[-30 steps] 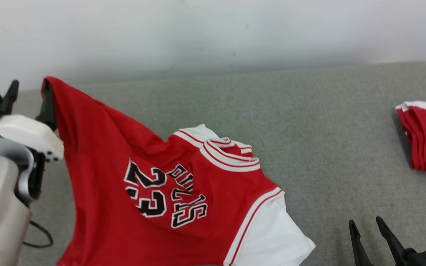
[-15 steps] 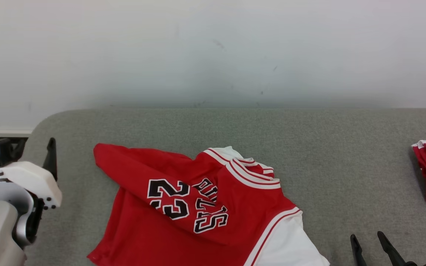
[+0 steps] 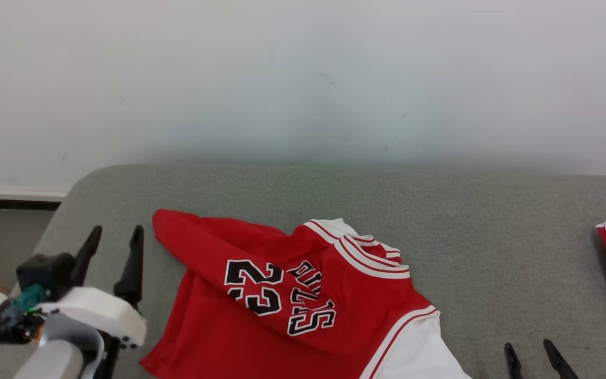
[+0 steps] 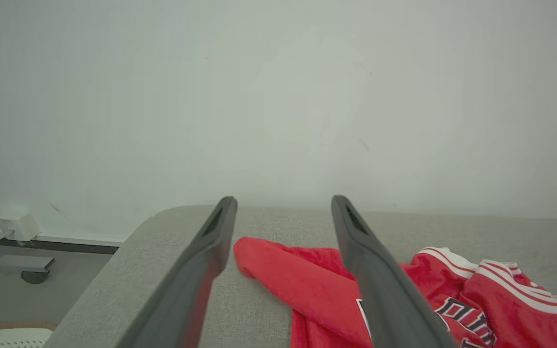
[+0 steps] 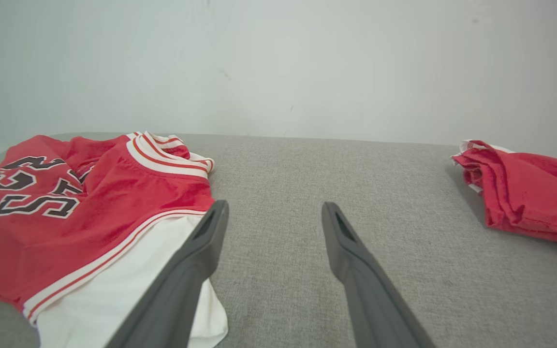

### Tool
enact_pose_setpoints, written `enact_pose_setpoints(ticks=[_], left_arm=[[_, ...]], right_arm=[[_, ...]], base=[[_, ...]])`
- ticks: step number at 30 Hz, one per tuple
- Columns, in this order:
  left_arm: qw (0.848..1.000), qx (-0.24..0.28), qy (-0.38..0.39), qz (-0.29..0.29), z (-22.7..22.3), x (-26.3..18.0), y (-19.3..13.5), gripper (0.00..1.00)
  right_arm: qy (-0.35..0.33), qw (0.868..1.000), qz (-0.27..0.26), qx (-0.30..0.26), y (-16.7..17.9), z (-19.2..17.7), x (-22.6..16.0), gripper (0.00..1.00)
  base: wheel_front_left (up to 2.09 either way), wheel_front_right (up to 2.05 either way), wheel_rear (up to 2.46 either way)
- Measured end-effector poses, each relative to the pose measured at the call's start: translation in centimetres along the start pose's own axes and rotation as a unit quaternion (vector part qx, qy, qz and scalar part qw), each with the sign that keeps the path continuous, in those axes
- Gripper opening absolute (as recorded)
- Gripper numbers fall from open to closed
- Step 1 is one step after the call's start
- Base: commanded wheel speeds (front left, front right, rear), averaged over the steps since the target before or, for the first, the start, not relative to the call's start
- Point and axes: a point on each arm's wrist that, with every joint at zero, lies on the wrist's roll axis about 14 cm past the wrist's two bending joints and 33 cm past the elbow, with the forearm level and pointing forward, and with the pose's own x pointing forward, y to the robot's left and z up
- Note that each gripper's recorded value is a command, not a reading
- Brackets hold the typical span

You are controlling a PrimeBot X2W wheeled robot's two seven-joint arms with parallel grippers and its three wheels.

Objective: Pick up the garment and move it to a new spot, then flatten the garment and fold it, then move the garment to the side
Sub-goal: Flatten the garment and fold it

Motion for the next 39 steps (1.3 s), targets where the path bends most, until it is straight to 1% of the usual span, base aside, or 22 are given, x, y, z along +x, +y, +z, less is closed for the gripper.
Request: enact_pose_setpoints(ticks=[4,8,11,14,16,18,20,25,27,39], left_arm=[[1.0,-0.026,-0.007,0.002,-0.6,-2.2,-1.4,1.0],[0.999,-0.051,0.01,-0.002,-2.6,-4.9,-3.3,1.0],[0.998,-0.065,0.024,0.007,-3.9,-6.8,-3.9,1.0],[0.998,-0.06,0.02,0.014,-4.1,-8.0,-4.2,1.0],[0.999,-0.044,0.022,0.012,-4.6,-8.9,-4.4,1.0],[0.998,-0.05,0.028,0.011,-5.3,-9.6,-4.8,1.0],[0.999,-0.044,0.03,0.007,-5.7,-10.1,-5.0,1.0],[0.997,-0.062,0.043,0.007,-6.8,-11.0,-5.3,1.0],[0.997,-0.061,0.048,0.004,-7.2,-11.2,-5.1,1.0],[0.997,-0.055,0.046,0.006,-7.5,-11.2,-4.1,1.0]], right_arm=[[-0.013,1.0,0.006,-0.007,0.3,0.9,0.2,1.0],[-0.026,1.0,0.007,-0.011,0.4,1.7,0.0,1.0],[-0.035,0.999,0.005,-0.012,0.3,2.2,-0.2,1.0],[-0.04,0.999,0.003,-0.012,0.4,2.4,-0.4,1.0],[-0.041,0.999,0.001,-0.012,0.3,2.4,-0.6,1.0],[-0.039,0.999,0.0,-0.01,0.3,2.3,-0.7,1.0],[-0.037,0.999,-0.003,-0.007,0.2,2.1,-0.8,1.0],[-0.033,0.999,-0.01,-0.002,0.0,1.8,-1.0,1.0],[-0.032,0.999,-0.012,0.0,0.0,1.7,-1.0,1.0],[-0.027,1.0,-0.011,0.005,0.3,1.3,-1.0,1.0]], base=[[0.0,0.0,0.0],[0.0,0.0,0.0],[0.0,0.0,0.0],[0.0,0.0,0.0],[0.0,0.0,0.0],[0.0,0.0,0.0],[0.0,0.0,0.0],[0.0,0.0,0.0],[0.0,0.0,0.0],[0.0,0.0,0.0]])
